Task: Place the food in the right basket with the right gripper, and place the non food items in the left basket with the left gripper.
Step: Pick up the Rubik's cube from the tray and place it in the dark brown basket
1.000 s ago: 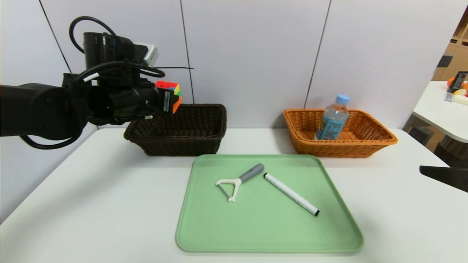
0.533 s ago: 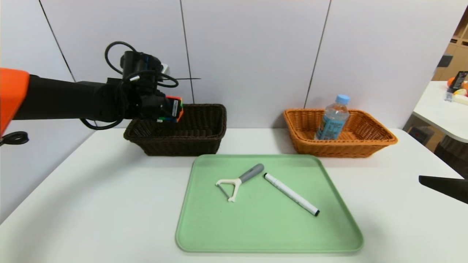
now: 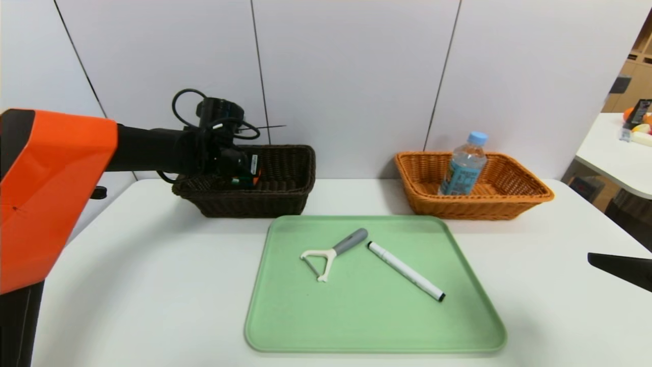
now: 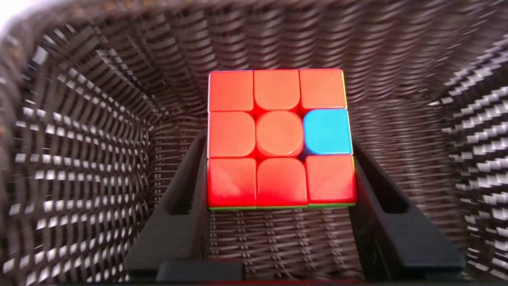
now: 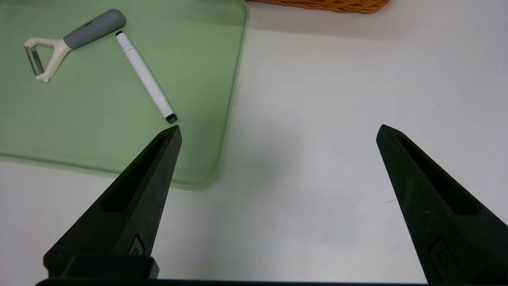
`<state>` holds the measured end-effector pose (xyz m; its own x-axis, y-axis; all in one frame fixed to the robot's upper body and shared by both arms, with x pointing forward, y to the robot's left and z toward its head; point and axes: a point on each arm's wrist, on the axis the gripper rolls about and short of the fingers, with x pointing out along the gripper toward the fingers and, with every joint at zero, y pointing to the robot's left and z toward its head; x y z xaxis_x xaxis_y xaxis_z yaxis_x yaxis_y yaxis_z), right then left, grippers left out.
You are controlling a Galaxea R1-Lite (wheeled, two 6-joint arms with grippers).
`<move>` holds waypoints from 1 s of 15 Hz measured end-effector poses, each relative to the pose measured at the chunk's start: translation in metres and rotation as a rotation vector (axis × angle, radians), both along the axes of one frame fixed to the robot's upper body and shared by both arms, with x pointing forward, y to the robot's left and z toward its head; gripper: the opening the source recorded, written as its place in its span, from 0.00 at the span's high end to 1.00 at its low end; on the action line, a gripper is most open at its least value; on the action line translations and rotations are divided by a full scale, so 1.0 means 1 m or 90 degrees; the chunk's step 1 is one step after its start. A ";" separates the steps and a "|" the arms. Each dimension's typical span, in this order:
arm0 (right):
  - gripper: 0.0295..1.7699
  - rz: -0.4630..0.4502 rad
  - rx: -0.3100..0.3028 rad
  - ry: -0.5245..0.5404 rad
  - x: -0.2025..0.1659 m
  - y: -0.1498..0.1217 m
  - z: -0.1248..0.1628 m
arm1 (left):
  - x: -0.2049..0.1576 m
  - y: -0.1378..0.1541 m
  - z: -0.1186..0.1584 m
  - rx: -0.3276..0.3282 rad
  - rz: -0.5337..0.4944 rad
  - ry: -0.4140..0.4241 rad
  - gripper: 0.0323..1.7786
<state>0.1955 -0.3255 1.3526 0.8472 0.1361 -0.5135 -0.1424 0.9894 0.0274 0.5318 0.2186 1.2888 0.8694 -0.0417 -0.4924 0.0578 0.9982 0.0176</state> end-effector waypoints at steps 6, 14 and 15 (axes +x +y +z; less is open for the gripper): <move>0.04 0.000 0.001 0.000 0.000 0.000 0.000 | 0.005 0.003 -0.015 -0.002 0.014 0.032 0.47; 0.04 0.005 0.003 0.008 0.001 0.000 -0.003 | 0.010 0.002 -0.015 -0.001 0.046 0.019 0.47; 0.04 0.007 0.004 0.009 0.002 0.000 -0.003 | 0.010 0.002 -0.016 0.000 0.049 0.019 0.47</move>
<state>0.1972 -0.3251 1.3496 0.8384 0.1488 -0.5243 -0.1531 0.9876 0.0354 0.5417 0.2205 1.2733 0.8548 0.0247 -0.5184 -0.0185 0.9997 0.0171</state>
